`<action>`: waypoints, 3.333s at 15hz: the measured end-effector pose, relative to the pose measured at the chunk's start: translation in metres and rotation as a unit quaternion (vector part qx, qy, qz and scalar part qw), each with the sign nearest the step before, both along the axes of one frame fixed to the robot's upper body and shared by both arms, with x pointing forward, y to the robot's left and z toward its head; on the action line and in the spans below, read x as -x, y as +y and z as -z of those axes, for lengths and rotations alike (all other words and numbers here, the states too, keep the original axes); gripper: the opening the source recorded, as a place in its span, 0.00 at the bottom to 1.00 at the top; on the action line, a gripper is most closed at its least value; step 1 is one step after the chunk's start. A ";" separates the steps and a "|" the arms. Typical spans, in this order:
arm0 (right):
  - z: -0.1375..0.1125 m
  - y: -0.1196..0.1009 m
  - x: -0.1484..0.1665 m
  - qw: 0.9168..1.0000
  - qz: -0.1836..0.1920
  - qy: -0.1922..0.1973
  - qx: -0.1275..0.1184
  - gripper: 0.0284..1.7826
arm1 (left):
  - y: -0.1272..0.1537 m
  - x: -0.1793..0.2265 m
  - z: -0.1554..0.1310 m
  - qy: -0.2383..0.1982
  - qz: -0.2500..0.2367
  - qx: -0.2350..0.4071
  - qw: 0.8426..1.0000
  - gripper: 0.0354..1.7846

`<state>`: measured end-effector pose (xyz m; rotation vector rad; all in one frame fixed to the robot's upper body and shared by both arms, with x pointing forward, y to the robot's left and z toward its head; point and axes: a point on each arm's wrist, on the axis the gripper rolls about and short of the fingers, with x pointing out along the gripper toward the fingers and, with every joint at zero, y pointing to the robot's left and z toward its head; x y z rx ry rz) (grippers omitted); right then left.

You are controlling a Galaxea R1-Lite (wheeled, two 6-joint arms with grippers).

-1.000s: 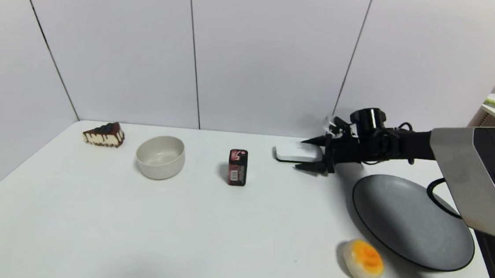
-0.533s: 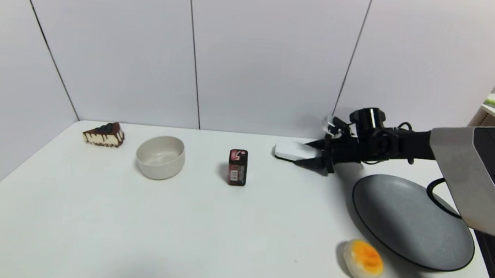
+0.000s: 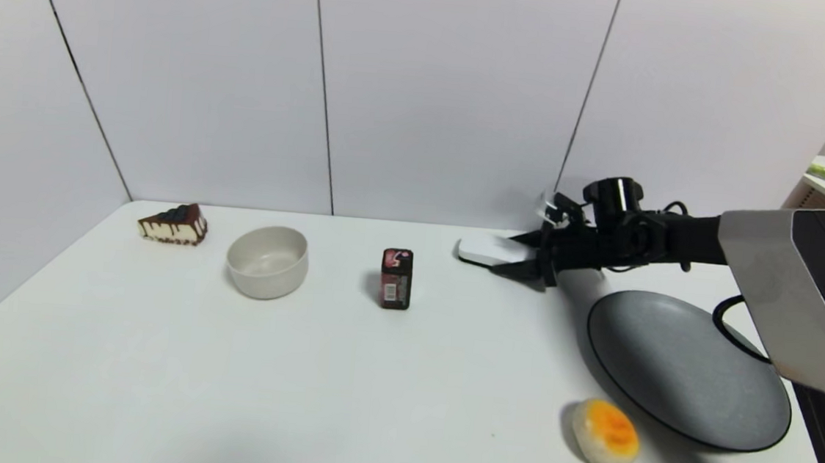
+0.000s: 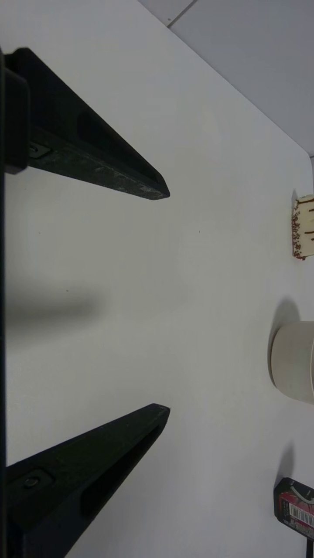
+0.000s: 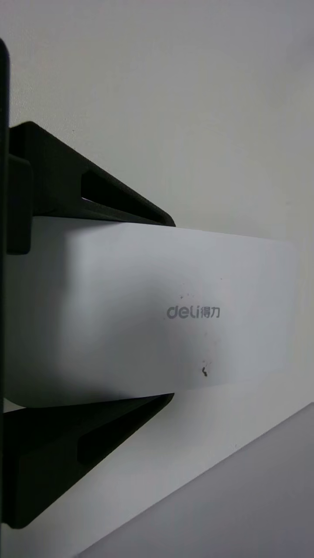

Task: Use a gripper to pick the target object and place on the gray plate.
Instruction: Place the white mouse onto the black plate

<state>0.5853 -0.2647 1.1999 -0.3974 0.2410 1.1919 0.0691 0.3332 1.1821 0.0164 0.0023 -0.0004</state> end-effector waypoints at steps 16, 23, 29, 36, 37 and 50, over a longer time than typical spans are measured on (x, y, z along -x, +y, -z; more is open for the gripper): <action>-0.098 -0.053 0.067 0.998 0.052 0.021 -0.004 0.60 | 0.000 0.000 0.000 0.000 0.000 0.000 1.000 0.94; -0.134 -0.097 0.108 0.994 0.108 0.018 -0.005 0.60 | 0.000 0.000 0.000 0.000 0.000 0.000 1.000 0.94; -0.129 -0.157 0.150 0.980 0.195 0.044 -0.008 0.60 | 0.000 0.000 0.000 0.000 0.000 0.000 1.000 0.94; -0.107 -0.180 0.178 0.975 0.214 0.054 0.004 0.60 | 0.000 0.000 0.000 0.000 0.000 0.000 1.000 0.94; -0.104 -0.179 0.180 0.977 0.205 0.051 0.004 0.60 | 0.000 0.000 0.000 0.000 0.000 0.000 1.000 0.94; -0.060 -0.172 0.180 0.995 0.093 0.002 -0.018 0.60 | 0.000 0.000 0.000 0.000 0.000 0.000 1.000 0.94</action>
